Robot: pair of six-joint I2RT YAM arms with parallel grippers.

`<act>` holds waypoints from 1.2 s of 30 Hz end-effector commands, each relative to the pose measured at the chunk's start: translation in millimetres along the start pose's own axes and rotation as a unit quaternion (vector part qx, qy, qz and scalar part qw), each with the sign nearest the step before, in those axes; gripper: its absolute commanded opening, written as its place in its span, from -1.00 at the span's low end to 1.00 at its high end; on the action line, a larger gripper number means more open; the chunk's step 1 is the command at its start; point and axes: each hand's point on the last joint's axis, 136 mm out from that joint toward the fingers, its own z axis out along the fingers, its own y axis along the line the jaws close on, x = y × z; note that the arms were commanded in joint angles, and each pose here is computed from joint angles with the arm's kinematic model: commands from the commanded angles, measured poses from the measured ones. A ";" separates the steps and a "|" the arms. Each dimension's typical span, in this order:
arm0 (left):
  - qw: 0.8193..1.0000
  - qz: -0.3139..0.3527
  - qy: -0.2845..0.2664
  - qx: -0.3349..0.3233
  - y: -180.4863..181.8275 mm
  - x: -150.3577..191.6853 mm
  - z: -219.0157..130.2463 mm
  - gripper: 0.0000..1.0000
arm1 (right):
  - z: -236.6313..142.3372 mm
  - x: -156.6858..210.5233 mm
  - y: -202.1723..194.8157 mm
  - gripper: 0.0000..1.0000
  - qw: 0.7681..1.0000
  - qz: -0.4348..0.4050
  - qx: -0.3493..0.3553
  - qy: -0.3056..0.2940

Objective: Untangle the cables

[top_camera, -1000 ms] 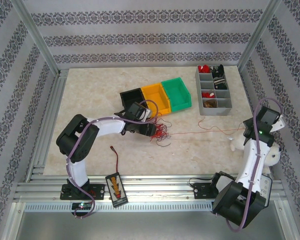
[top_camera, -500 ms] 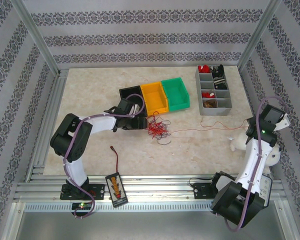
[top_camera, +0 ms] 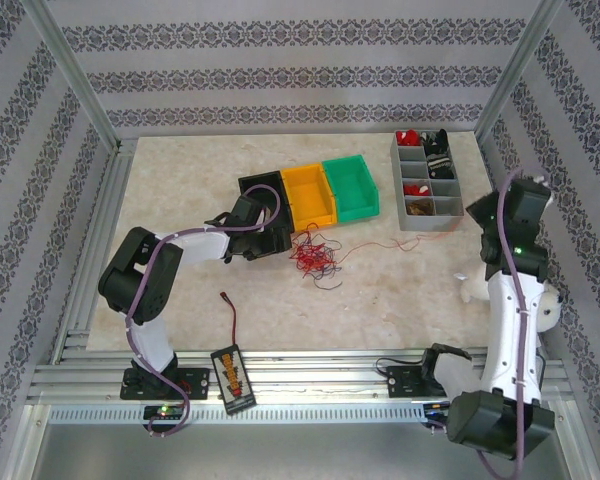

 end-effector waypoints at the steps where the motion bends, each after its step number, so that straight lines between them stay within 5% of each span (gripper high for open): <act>1: 0.957 -0.080 0.061 -0.271 152.4 54.1 -11.6 0.46 | -22.0 -29.2 47.4 -0.98 0.996 -0.033 -0.080 -0.024; 7: 0.954 -0.082 0.058 -0.284 157.8 57.3 -15.9 0.46 | -56.4 -61.4 75.1 -0.98 0.989 -0.063 -0.118 -0.069; 18: 0.953 -0.090 0.058 -0.285 158.9 53.6 -15.0 0.43 | -86.6 -99.6 50.6 -0.97 0.987 -0.028 -0.096 -0.126; 22: 0.987 -0.030 0.042 -0.151 101.1 36.0 -1.6 0.42 | -74.5 -70.1 81.0 -0.96 0.981 -0.043 -0.173 -0.075; 25: 0.995 0.058 0.015 -0.078 47.7 24.8 -12.2 0.43 | -67.2 -43.3 95.6 -0.95 0.977 -0.068 -0.197 -0.041; 30: 0.972 0.227 -0.049 -0.025 -26.9 16.9 -50.2 0.48 | -51.9 -9.9 104.3 -0.94 0.973 -0.077 -0.218 0.008; 36: 0.955 0.279 -0.087 0.048 -88.6 2.3 -70.8 0.64 | -29.9 20.5 101.8 -0.94 0.974 -0.094 -0.203 0.048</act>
